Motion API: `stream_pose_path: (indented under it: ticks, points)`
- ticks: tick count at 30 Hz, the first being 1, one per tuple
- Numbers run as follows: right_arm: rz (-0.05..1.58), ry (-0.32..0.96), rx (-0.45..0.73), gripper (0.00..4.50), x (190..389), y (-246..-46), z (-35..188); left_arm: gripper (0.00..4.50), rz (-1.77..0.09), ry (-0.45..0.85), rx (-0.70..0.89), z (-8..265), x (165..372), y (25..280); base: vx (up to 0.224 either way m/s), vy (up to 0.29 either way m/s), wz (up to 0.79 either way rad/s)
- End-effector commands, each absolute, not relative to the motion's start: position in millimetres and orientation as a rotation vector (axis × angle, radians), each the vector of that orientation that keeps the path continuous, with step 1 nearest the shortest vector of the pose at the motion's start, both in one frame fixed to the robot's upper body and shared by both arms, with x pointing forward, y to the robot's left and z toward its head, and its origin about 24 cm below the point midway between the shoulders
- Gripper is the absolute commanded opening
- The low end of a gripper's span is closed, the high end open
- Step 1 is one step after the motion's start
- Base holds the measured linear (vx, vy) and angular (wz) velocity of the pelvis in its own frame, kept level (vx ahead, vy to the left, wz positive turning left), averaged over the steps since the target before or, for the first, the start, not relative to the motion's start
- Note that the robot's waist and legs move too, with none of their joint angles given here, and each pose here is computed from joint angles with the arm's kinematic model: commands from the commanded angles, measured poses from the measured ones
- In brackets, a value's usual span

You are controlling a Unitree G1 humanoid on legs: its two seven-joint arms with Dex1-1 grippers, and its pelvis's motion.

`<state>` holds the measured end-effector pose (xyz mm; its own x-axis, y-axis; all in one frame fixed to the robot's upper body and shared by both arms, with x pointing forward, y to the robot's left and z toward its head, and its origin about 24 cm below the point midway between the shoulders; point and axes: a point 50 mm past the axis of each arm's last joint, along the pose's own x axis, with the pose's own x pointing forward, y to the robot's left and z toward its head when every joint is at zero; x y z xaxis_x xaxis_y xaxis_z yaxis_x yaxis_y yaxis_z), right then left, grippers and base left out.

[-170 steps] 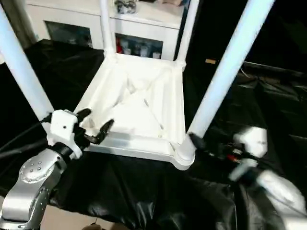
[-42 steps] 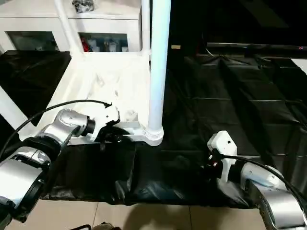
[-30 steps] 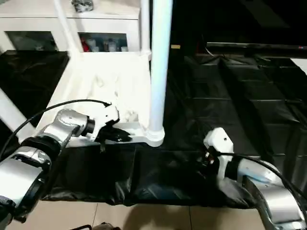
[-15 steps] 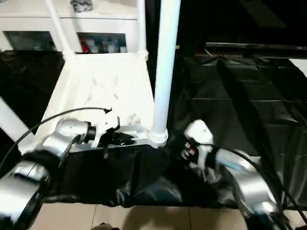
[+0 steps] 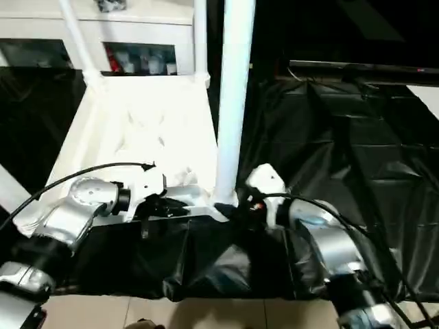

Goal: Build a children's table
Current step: Rotate leg to tighten

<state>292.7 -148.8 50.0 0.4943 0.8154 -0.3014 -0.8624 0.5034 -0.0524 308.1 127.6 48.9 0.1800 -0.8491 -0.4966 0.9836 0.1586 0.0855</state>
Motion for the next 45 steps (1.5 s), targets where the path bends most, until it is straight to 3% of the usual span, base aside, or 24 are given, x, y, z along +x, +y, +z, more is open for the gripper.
stream_pose_path:
  ticks: [1, 13, 18, 22, 25, 31, 32, 36, 39, 41, 43, 45]
  points:
    - [1.036, 0.249, -0.225, 3.62, 295.7, -148.6, 49.9, 0.0, -1.406, 0.448, 0.376, 32.0, 295.2, 125.0, 0.0, 0.0, 0.0]
    - [1.096, 0.272, -0.234, 2.71, 302.8, -145.5, 44.6, 0.0, -1.388, 0.466, 0.412, 36.4, 297.3, 131.5, 0.0, 0.0, 0.0]
    - [1.116, 0.284, -0.246, 2.6, 302.0, -144.2, 40.5, 0.0, -1.375, 0.472, 0.422, 36.9, 299.3, 135.7, 0.0, 0.0, 0.0]
    - [1.113, 0.296, -0.236, 2.6, 301.7, -144.4, 37.2, 0.0, -1.312, 0.481, 0.443, 35.7, 304.4, 139.7, 0.0, 0.0, 0.0]
    - [1.019, 0.301, -0.218, 2.6, 306.1, -144.7, 30.9, 0.0, -1.156, 0.441, 0.42, 38.5, 318.6, 135.0, 0.0, 0.0, 0.0]
    - [0.684, 0.313, -0.145, 2.59, 321.3, -135.2, 18.5, 0.0, -0.965, 0.376, 0.371, 49.1, 337.7, 112.1, 0.0, 0.0, 0.0]
    - [0.575, 0.334, -0.067, 2.59, 324.7, -124.5, 14.0, 0.0, -0.929, 0.363, 0.362, 52.2, 340.9, 98.9, 0.0, 0.0, 0.0]
    - [0.465, 0.368, 0.016, 2.59, 327.6, -98.8, 9.1, 0.0, -0.875, 0.334, 0.333, 55.4, 342.8, 73.0, 0.0, 0.0, 0.0]
    - [0.493, 0.347, 0.027, 2.59, 326.4, -80.9, 10.9, 0.0, -0.889, 0.319, 0.338, 54.4, 340.0, 59.4, 0.0, 0.0, 0.0]
    - [0.535, 0.322, 0.024, 3.15, 324.7, -74.4, 13.8, 0.0, -0.91, 0.308, 0.344, 53.6, 337.9, 54.9, 0.0, 0.0, 0.0]
    - [0.549, 0.311, 0.038, 3.15, 324.4, -74.4, 15.8, 0.0, -0.931, 0.294, 0.345, 53.8, 336.6, 53.7, 0.0, 0.0, 0.0]
    - [0.575, 0.275, -0.014, 3.46, 325.3, -82.2, 20.4, 0.0, -0.982, 0.25, 0.354, 56.3, 333.7, 54.8, 0.0, 0.0, 0.0]
